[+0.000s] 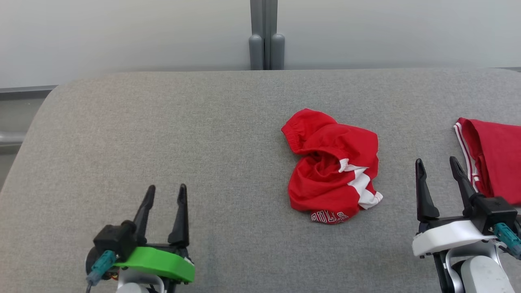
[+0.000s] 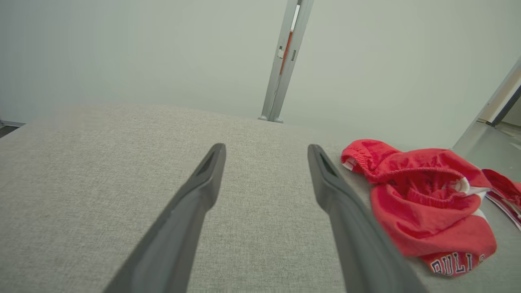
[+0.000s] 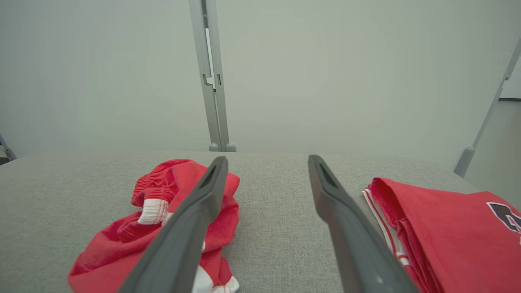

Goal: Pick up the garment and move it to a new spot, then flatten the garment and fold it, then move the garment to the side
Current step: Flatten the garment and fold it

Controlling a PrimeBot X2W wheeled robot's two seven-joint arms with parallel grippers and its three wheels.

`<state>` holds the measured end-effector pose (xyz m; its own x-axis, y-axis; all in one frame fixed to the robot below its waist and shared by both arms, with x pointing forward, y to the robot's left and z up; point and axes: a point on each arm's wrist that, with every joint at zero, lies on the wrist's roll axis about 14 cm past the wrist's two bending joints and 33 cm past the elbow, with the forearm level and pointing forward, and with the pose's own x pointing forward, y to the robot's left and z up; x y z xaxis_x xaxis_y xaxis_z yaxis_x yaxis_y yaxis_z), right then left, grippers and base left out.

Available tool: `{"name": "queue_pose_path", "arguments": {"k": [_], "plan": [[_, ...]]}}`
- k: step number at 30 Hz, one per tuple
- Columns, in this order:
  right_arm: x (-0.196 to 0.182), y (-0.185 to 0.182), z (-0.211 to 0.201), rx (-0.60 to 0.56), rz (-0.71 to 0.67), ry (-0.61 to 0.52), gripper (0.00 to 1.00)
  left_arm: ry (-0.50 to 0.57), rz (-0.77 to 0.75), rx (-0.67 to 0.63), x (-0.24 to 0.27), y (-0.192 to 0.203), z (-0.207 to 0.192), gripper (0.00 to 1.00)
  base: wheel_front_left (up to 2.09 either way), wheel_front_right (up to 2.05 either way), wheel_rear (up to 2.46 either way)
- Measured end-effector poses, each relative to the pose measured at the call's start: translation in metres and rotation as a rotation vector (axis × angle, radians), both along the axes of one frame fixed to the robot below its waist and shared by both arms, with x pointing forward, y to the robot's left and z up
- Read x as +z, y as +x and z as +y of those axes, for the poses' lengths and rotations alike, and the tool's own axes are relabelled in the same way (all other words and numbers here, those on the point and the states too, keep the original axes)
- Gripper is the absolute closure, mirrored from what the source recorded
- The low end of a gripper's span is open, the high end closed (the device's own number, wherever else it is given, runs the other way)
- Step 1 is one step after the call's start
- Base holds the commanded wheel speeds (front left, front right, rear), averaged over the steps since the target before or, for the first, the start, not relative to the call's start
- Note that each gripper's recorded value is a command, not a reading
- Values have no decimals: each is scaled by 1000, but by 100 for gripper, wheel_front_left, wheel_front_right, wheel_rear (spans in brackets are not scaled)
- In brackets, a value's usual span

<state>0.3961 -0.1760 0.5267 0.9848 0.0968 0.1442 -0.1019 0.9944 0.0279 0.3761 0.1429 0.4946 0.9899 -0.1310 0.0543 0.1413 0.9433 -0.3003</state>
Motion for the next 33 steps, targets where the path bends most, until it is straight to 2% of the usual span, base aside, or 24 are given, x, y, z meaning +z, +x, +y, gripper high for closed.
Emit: {"name": "queue_pose_path", "arguments": {"k": [6,10,19,23,33], "plan": [[-1,-5,-7,-20,4,2,0,-34,72,-213,-15,6,-68,0,0,0,0],[-3,-11,-18,-57,10,6,0,-49,92,-383,-7,15,-121,0,0,0,0],[-3,-33,-64,-200,16,4,0,-38,193,-670,-13,21,-211,0,0,0,0],[-6,-46,-83,-265,28,3,0,-35,232,-732,-21,24,-234,0,0,0,0],[-12,-74,-117,-391,58,1,0,-12,321,-781,-47,33,-266,0,0,0,0]]}}
